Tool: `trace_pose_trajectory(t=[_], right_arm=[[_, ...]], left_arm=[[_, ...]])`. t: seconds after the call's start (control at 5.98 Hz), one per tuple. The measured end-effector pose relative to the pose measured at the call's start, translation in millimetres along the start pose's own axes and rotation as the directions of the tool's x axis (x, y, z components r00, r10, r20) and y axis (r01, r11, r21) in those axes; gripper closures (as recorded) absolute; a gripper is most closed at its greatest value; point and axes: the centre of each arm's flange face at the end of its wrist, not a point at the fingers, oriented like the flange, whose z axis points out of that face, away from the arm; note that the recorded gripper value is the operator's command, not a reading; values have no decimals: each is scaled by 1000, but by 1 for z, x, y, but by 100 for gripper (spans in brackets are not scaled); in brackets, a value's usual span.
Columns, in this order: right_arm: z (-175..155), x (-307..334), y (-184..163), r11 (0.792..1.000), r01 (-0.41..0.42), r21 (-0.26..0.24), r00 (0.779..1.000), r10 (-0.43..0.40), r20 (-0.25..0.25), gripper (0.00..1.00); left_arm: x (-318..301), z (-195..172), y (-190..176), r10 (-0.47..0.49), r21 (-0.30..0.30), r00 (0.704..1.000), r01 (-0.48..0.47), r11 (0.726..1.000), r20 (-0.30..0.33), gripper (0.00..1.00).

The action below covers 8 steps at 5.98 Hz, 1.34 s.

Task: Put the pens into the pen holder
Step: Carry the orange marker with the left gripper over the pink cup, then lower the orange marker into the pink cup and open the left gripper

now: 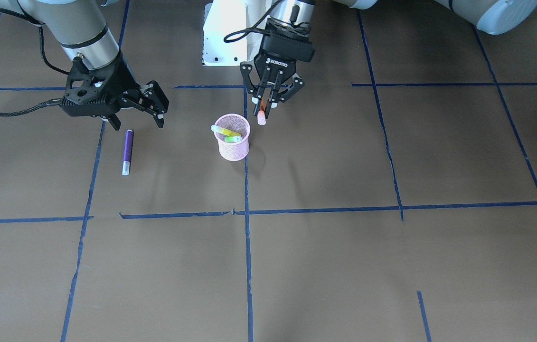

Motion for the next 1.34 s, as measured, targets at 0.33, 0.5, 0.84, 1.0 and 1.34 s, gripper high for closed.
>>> trace_pose_trajectory(t=[0.33, 0.5, 0.84, 1.0, 1.34], right_arm=[[0, 0, 0, 1000, 1, 0, 1000, -1, 1, 0], [0, 0, 0, 1000, 1, 0, 1000, -1, 1, 0], [1, 0, 0, 1000, 0, -1, 1000, 0, -1, 0], [2, 1, 0, 1000, -1, -2, 1000, 1, -3, 0], [2, 3, 1, 1000, -2, -3, 1000, 2, -5, 0]], left_arm=[[13, 30, 26, 49, 114, 999, -49, 992, -4, 98], [13, 48, 39, 79, 141, 997, -79, 987, 1, 96], [15, 66, 60, 106, 155, 994, -108, 982, 24, 88], [19, 69, 66, 111, 154, 993, -114, 981, 26, 61], [28, 68, 69, 110, 150, 994, -111, 982, 15, 0]])
